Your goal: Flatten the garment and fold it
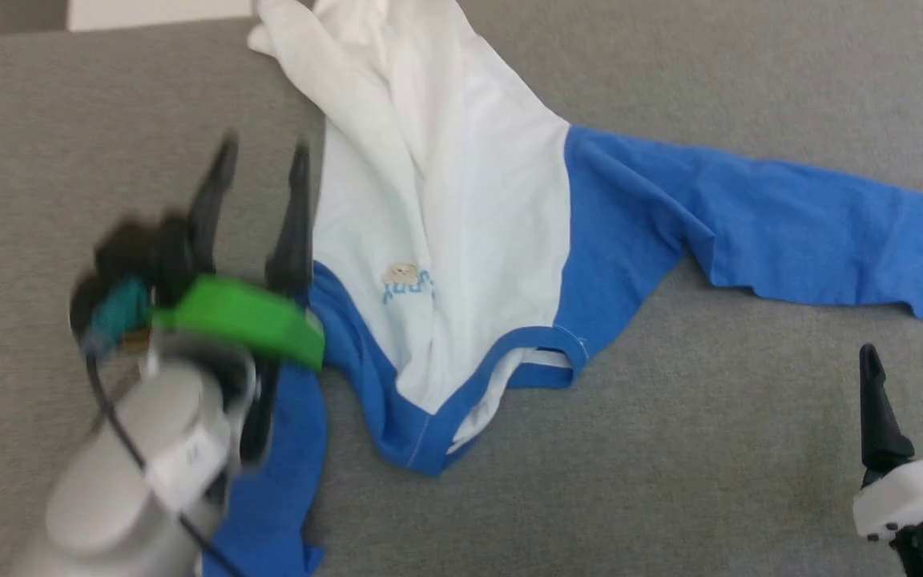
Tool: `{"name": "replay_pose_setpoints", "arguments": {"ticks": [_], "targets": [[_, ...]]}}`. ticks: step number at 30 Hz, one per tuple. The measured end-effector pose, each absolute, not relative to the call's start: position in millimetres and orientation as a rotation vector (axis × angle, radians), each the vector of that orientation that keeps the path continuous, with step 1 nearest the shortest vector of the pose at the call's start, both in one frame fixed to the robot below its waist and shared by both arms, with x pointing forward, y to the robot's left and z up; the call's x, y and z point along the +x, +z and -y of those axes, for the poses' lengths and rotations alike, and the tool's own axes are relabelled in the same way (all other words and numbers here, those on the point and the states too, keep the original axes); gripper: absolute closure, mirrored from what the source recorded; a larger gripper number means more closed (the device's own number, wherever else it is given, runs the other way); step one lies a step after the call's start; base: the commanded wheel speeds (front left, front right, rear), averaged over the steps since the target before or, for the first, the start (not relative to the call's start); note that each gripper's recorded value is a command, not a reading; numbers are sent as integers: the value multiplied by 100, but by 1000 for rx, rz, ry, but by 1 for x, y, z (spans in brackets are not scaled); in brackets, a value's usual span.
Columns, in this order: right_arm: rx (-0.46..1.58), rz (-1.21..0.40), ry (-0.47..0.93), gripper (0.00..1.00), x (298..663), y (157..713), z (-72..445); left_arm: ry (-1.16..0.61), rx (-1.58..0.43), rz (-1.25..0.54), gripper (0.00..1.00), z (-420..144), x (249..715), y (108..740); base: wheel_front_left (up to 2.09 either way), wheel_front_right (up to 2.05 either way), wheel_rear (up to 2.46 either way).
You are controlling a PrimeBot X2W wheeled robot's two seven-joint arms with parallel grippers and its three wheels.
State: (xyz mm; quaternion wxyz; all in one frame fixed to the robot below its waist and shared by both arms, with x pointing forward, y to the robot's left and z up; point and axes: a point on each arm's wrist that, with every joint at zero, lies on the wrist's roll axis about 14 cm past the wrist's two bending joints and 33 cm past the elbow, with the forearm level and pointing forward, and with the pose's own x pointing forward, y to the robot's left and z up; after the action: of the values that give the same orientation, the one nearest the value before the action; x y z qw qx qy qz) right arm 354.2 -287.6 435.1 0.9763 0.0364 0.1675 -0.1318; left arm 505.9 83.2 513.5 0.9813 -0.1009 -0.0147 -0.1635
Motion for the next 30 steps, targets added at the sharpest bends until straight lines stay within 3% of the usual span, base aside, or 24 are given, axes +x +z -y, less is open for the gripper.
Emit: {"name": "replay_pose_setpoints", "arguments": {"ticks": [13, 21, 25, 30], "targets": [[72, -255, -135, 0, 362, 469, 250, 85, -264, 35, 0, -175, 372, 520, 0, 0, 0], [7, -185, -32, 0, 414, 513, 219, 97, -256, 81, 0, -183, 358, 528, 0, 0, 0], [5, -259, -18, 0, 441, 511, 227, 77, -238, 62, 0, -179, 361, 519, 0, 0, 0], [0, -471, -29, 0, 460, 473, 243, 57, -245, 26, 0, -172, 370, 505, 0, 0, 0]]}}
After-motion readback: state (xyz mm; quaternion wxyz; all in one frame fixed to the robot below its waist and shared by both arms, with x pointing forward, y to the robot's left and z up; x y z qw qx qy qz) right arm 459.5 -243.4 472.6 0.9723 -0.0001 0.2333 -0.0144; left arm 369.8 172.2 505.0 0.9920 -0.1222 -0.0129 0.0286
